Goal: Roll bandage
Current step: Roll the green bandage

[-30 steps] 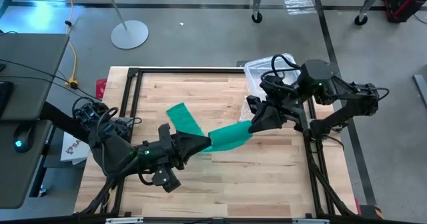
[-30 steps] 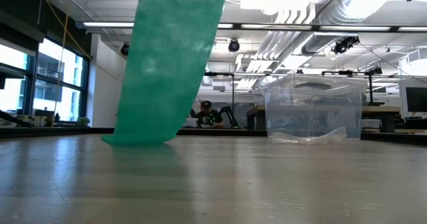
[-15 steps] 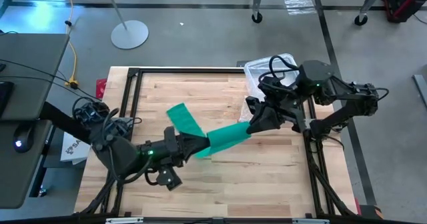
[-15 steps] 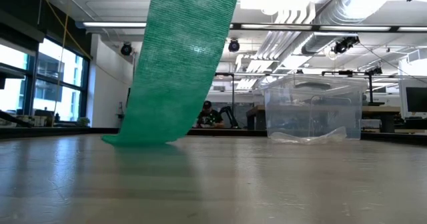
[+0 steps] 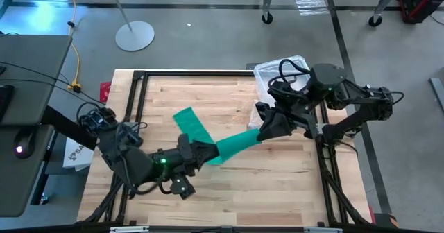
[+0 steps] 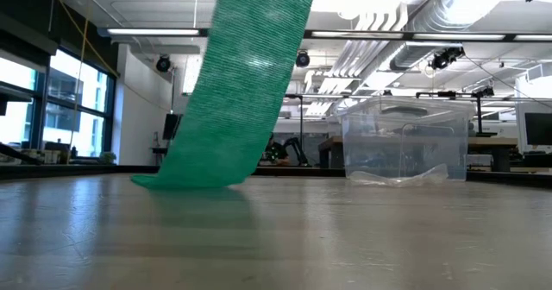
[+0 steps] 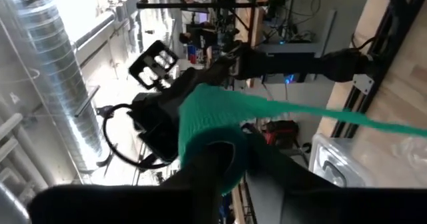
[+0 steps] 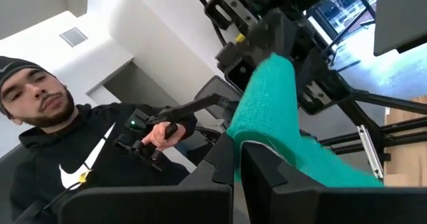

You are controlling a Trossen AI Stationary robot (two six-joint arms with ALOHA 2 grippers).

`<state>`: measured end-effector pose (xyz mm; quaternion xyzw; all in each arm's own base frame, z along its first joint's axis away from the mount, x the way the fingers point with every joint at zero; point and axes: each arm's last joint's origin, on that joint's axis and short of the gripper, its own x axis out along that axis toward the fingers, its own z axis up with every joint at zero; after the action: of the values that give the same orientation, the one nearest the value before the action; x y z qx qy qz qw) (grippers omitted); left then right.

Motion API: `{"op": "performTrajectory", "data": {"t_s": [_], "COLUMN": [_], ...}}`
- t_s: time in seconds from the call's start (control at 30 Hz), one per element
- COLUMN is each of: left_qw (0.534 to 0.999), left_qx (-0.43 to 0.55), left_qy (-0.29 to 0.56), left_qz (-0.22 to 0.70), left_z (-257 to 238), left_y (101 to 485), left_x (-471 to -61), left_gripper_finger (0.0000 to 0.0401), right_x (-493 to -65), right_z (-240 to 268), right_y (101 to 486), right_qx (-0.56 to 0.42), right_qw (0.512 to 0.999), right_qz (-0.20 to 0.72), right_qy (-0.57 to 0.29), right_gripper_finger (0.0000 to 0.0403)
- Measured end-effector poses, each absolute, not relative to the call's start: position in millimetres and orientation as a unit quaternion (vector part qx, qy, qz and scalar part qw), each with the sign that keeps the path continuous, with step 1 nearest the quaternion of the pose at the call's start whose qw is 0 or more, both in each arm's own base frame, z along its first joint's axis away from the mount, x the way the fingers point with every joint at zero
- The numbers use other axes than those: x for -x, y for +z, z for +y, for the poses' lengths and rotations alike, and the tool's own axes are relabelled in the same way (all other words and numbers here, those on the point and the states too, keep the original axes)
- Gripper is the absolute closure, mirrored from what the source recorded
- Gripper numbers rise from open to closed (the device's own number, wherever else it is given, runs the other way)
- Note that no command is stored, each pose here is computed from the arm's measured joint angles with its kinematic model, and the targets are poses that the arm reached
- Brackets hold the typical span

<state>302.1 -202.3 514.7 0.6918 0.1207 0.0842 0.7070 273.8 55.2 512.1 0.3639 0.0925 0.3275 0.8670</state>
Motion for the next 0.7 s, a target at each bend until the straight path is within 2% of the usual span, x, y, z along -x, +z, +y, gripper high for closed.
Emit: {"op": "performTrajectory", "data": {"t_s": [0.1, 0.2, 0.53, 0.7], "left_qw": [0.711, 0.72, 0.736, 0.749], "left_qx": [-0.687, -0.675, -0.639, -0.617], "left_qy": [0.084, 0.093, 0.167, 0.19], "left_qz": [0.126, 0.13, 0.151, 0.146], "left_z": [-206.6, -208.9, -210.0, -211.6], "left_y": [509.4, 508.9, 519.4, 524.3], "left_x": [-306.2, -305.0, -294.0, -291.5], "left_gripper_finger": [0.0386, 0.0393, 0.0396, 0.0397], "right_x": [-273.4, -274.1, -275.3, -275.5], "right_z": [55.2, 54.9, 48.8, 48.0], "right_y": [511.3, 510.8, 504.9, 496.5], "right_qx": [-0.365, -0.367, -0.357, -0.317], "right_qw": [0.866, 0.868, 0.88, 0.9], "right_qz": [0.098, 0.097, 0.115, 0.134], "right_qy": [0.327, 0.321, 0.293, 0.268], "right_gripper_finger": [0.0396, 0.038, 0.025, 0.0219]}}
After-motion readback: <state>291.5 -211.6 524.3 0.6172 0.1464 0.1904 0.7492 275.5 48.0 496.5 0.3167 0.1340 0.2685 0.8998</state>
